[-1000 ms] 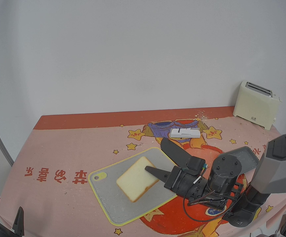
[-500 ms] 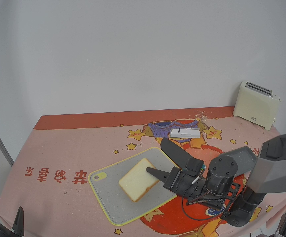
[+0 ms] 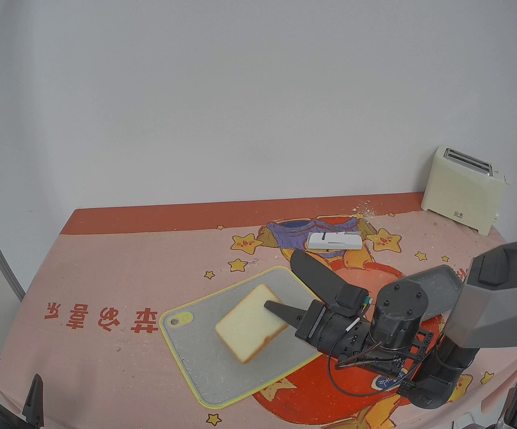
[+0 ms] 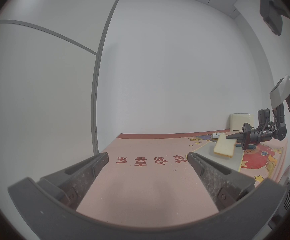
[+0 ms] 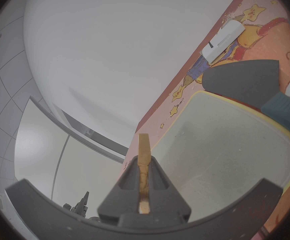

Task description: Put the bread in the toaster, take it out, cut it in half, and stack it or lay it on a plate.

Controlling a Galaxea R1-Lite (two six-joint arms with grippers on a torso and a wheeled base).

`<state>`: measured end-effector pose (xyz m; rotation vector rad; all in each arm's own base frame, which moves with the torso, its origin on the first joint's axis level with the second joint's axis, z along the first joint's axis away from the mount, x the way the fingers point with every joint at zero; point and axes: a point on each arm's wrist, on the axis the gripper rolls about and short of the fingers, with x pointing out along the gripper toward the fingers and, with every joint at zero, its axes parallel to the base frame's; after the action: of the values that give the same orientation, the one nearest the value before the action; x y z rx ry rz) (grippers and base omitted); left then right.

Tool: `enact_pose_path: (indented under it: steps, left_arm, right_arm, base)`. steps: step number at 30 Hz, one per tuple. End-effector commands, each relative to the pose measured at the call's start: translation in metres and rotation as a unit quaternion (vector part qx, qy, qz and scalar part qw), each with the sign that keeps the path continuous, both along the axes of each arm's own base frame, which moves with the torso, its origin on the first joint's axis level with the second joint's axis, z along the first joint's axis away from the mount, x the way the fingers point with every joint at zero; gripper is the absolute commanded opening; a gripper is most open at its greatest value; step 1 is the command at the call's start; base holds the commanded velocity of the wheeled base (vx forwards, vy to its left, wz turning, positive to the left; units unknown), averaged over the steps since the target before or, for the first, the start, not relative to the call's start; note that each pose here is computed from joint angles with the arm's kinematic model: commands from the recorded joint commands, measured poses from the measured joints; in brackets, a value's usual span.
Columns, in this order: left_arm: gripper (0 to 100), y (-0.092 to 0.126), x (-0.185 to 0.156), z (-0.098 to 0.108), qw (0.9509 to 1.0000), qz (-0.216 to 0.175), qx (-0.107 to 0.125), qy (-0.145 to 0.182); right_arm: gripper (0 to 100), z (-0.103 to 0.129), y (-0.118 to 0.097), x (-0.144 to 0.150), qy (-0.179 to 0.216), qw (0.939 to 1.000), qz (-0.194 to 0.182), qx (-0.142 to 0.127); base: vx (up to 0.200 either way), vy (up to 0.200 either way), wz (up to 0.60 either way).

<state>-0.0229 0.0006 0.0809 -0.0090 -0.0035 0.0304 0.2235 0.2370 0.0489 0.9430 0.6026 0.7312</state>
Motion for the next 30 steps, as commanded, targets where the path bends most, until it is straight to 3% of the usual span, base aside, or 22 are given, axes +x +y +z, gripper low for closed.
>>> enact_pose_path:
  steps: [1, 14, 15, 27, 30]
  left_arm:
    - [100, 0.0, 0.0011, -0.005, 1.0, 0.0, 0.0, 0.008]
    - [100, 0.0, 0.0011, -0.0048, 1.0, 0.001, 0.0, 0.007]
    - [100, 0.0, 0.0011, -0.0048, 1.0, 0.0, 0.0, 0.007]
    - [100, 0.0, 0.0011, -0.0048, 1.0, 0.0, 0.0, 0.007]
    - [100, 0.0, 0.0011, -0.005, 1.0, 0.001, 0.0, 0.008]
  right_arm:
    - [0, 0.0003, 0.0002, -0.0005, -0.001, 1.0, 0.001, 0.001]
    - [0, -0.0016, 0.0006, -0.0035, 0.001, 1.0, 0.005, -0.005]
    - [100, -0.0016, 0.0006, -0.0035, 0.001, 1.0, 0.005, -0.005]
    - [100, -0.0003, 0.0004, -0.003, -0.002, 1.0, 0.004, -0.003]
    - [100, -0.0007, 0.0008, -0.0042, -0.016, 0.9997, 0.002, -0.016]
  base:
    - [0.0, 0.0, 0.0]
    - [0.0, 0.0, 0.0]
    - [0.0, 0.0, 0.0]
    - [0.0, 0.0, 0.0]
    - [0.0, 0.0, 0.0]
